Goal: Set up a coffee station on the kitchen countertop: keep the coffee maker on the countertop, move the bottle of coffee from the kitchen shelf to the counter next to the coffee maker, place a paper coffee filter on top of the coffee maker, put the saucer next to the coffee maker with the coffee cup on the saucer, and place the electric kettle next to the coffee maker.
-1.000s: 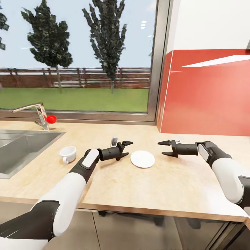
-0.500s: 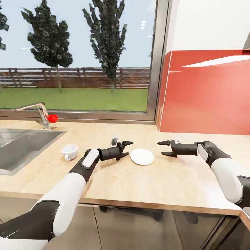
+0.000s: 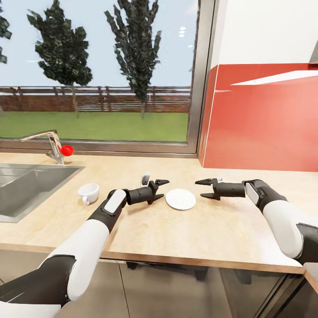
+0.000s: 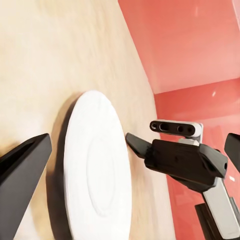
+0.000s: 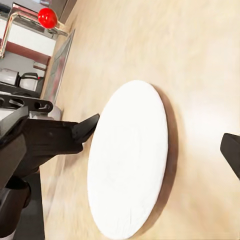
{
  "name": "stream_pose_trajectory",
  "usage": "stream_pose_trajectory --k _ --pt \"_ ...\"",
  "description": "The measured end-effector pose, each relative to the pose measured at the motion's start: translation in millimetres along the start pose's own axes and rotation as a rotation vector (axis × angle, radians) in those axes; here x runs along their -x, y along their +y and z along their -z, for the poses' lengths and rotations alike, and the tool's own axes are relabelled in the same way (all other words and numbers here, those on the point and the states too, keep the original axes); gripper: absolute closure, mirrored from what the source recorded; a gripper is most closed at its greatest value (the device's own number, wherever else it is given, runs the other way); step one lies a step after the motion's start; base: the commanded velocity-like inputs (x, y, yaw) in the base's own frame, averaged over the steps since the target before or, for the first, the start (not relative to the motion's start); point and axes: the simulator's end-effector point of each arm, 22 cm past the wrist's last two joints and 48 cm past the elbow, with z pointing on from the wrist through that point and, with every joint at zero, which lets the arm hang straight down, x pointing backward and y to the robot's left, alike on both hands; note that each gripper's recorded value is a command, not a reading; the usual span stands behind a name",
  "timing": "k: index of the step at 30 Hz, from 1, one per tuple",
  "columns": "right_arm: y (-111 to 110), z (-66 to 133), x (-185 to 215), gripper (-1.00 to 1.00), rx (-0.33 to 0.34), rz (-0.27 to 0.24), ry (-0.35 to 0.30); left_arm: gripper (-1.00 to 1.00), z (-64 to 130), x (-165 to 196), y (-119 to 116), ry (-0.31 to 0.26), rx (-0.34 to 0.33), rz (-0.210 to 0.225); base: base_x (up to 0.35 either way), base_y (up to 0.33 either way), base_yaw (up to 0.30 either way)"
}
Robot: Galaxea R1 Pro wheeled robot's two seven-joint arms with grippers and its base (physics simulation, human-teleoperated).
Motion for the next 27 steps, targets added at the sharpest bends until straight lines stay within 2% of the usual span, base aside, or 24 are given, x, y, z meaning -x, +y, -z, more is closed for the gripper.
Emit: stream_pose_trajectory --k 7,14,27 --pt "4.4 -7.9 -4.2 -1.0 0.016 -0.007 0.01 -1.0 0.1 0.0 0.0 -0.001 -0.001 0.0 0.0 0.0 0.0" --pt "4.3 -18.3 -14.2 -1.0 0.032 -0.037 0.03 -1.0 0.1 0.0 -0.1 -0.001 -0.001 0.001 0.0 0.0 0.0" --pt "8.7 -32.4 -24.2 -1.0 0.046 -0.048 0.056 -1.0 0.0 0.0 0.0 0.0 0.0 0.001 0.0 0.0 0.0"
